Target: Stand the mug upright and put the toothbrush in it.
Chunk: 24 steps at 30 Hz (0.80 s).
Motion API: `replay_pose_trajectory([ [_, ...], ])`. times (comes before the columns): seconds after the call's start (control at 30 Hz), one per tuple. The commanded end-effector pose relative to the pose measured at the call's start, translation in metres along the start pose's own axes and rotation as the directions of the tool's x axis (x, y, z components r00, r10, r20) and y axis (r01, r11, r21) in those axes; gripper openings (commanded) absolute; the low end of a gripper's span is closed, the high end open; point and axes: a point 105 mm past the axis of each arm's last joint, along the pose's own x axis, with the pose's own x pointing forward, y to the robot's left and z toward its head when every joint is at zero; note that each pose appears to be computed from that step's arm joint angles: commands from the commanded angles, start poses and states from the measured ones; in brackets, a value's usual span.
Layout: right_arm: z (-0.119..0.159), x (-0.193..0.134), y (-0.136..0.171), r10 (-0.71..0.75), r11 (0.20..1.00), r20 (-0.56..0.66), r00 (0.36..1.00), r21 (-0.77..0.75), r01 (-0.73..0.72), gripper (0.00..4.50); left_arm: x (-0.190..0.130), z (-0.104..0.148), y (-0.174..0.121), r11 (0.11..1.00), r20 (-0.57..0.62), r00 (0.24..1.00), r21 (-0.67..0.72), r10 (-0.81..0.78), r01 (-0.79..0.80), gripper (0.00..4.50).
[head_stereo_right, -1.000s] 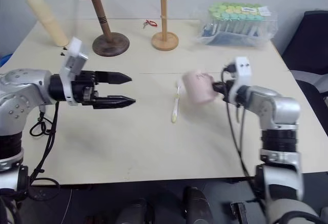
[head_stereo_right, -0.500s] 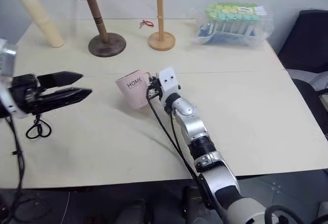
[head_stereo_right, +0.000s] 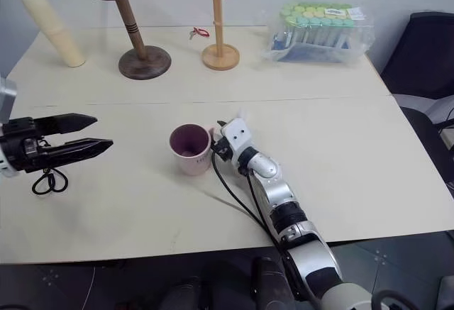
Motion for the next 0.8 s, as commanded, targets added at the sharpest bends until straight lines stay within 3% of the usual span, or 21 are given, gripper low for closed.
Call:
replay_pose_trajectory([
  [0.03,0.014,-0.008,-0.006,0.022,0.996,-0.006,1.000,-0.081,-0.023,4.21,0.005,0.009,-0.001,0.999,0.031,0.999,0.030,-0.024,0.023,4.50],
  [0.2,0.050,-0.036,-0.031,0.013,0.995,-0.065,0.998,-0.100,-0.019,4.21,0.015,0.011,-0.004,0.996,0.030,0.997,0.039,-0.078,0.076,4.50],
  [0.37,0.051,-0.044,-0.077,-0.190,0.962,-0.260,0.947,0.143,0.233,4.21,0.021,0.014,-0.009,0.991,0.035,0.991,0.048,-0.126,0.124,4.50],
  [0.53,0.026,-0.033,-0.056,-0.048,0.897,-0.461,0.886,0.371,0.242,4.21,0.024,0.016,-0.016,0.984,0.034,0.985,0.059,-0.168,0.166,4.50],
  [0.8,0.003,-0.026,-0.039,0.031,0.890,-0.552,0.833,0.394,0.228,4.21,0.024,0.019,-0.018,0.983,0.046,0.984,0.076,-0.174,0.170,4.50],
])
